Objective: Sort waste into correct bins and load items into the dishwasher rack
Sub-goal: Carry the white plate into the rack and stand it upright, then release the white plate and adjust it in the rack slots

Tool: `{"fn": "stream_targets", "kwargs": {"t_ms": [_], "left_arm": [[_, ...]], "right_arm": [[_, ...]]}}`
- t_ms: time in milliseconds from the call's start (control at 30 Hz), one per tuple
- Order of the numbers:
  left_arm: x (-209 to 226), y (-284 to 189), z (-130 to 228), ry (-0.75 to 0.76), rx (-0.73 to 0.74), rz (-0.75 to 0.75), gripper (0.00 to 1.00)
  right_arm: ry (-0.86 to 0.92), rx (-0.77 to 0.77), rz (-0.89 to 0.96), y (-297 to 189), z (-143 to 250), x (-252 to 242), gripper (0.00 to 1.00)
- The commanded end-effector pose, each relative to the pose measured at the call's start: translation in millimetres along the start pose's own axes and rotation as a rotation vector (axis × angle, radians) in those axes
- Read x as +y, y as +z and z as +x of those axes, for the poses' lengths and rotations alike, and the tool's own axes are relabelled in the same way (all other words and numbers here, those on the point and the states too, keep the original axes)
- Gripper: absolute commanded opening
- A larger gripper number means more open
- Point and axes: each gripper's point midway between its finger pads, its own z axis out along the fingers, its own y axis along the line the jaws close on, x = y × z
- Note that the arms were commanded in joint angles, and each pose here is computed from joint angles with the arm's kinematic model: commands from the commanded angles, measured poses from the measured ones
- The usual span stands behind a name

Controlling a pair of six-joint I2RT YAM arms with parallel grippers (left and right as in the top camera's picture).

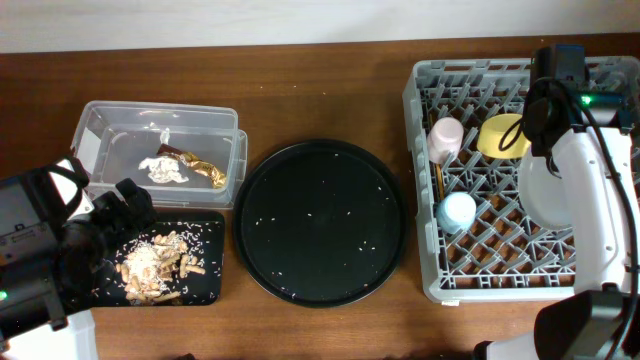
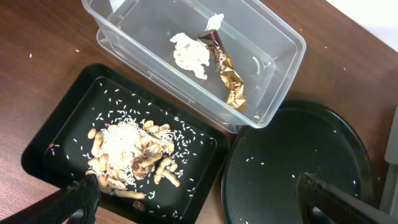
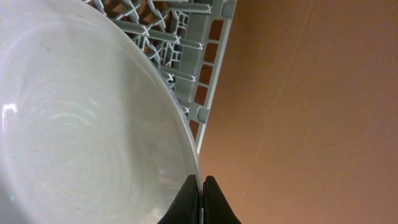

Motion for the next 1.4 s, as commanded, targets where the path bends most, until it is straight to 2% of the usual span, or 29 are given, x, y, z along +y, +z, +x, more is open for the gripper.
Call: {"fn": "stream_targets", "kwargs": {"t_ms": [0, 233, 400, 833, 867, 900, 967, 1200, 1233, 1267, 1367], "left_arm": [[2.1, -2.8, -2.6, 0.0, -0.012, -0.009, 1.0], [2.1, -2.8, -2.6, 0.0, -0.012, -0.009, 0.99], [2.1, -2.8, -2.6, 0.0, -0.012, -0.009, 0.99], [2.1, -2.8, -2.6, 0.0, -0.012, -0.009, 0.99], [2.1, -2.8, -2.6, 0.0, -0.012, -0.009, 0.99], [2.1, -2.8, -2.6, 0.0, -0.012, -0.009, 0.99], [2.1, -2.8, -2.6, 0.0, -0.012, -0.009, 0.99], [2.1, -2.8, -2.6, 0.0, -0.012, -0.009, 0.99], [2.1, -2.8, -2.6, 0.0, -0.012, -0.009, 0.99], [2.1, -2.8, -2.6, 0.0, -0.012, -0.009, 0.99], [2.1, -2.8, -2.6, 0.0, -0.012, -0.009, 0.99]], "right_arm": [[0.01, -0.054, -0.068, -4.7, -5.6, 7.1, 0.04], [-0.001, -0.065, -0.117, -5.7, -6.2, 16.6, 0.04], [0.002, -0.132, -0.231, -10.2, -17.6, 35.8, 0.04], [-0.001, -0.177, -0.316, -13.7, -25.8, 50.6, 0.05], [-0.001, -0.177, -0.316, -13.7, -25.9, 50.7, 0.06], [-0.001, -0.181, -0.324, -14.2, -26.6, 51.9, 0.14], [-0.001, -0.19, -0.338, -15.3, -28.1, 54.2, 0.22], [0.014, -0.206, -0.328, -15.2, -32.7, 51.5, 0.25], [0.018, -0.211, -0.325, -15.2, -34.1, 50.7, 0.31], [0.022, -0.215, -0.323, -15.3, -35.3, 49.8, 0.41], [0.068, -0.24, -0.311, -18.2, -41.0, 44.5, 0.47]]}}
